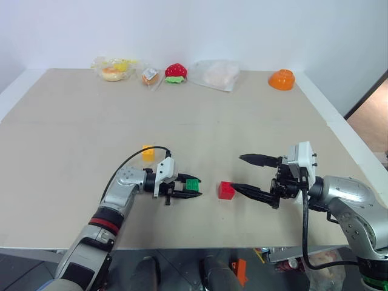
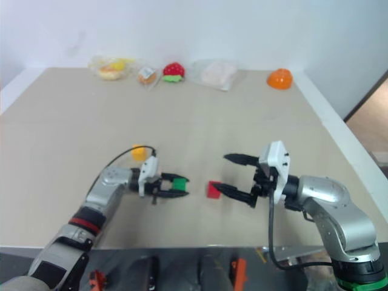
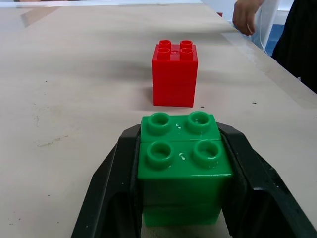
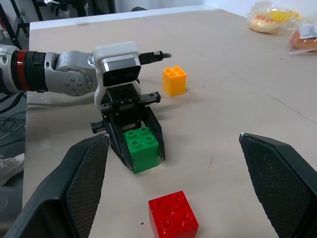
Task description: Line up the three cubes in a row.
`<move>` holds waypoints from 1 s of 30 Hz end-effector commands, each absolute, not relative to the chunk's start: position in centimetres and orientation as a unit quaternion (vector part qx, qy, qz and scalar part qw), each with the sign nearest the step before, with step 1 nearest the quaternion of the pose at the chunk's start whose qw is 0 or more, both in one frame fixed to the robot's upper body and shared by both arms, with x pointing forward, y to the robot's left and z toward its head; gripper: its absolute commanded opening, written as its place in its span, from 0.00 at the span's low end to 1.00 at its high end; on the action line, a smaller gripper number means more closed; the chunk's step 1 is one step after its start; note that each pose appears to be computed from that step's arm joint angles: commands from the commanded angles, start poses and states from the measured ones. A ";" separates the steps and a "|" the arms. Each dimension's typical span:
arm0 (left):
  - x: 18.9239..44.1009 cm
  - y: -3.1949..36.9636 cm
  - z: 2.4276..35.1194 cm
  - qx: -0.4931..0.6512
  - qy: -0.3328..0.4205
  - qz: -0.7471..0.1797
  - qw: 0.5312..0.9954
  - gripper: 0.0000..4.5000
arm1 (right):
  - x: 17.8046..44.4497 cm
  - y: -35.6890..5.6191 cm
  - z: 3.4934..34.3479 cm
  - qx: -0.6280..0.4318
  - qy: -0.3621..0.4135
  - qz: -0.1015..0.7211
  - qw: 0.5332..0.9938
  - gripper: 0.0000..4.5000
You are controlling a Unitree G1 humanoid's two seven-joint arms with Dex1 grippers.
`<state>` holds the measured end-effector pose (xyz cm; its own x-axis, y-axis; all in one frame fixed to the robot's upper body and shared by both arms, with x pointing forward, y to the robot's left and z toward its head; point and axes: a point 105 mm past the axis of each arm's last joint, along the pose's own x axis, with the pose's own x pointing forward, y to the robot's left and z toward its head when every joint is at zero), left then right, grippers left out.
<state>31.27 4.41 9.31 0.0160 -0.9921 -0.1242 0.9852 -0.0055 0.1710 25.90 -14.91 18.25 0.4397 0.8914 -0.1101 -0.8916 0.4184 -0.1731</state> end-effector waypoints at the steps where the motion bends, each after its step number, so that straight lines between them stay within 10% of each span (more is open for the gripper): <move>1: 31.7 4.2 10.6 0.100 -0.043 -0.693 0.713 0.65 | 25.5 -14.9 19.7 -0.118 -0.025 0.529 0.840 0.97; 4: 31.5 4.6 11.2 0.102 -0.058 -0.688 0.716 0.90 | 25.6 -14.9 19.7 -0.118 -0.024 0.529 0.840 0.97; 24: 26.4 14.5 17.6 0.024 -0.036 -0.628 0.777 0.90 | 26.0 -15.0 19.4 -0.122 -0.012 0.547 0.828 0.97; 30: 29.0 18.6 18.0 -0.028 -0.038 -0.493 0.869 0.90 | 26.5 -15.3 18.3 -0.158 0.013 0.565 0.810 0.97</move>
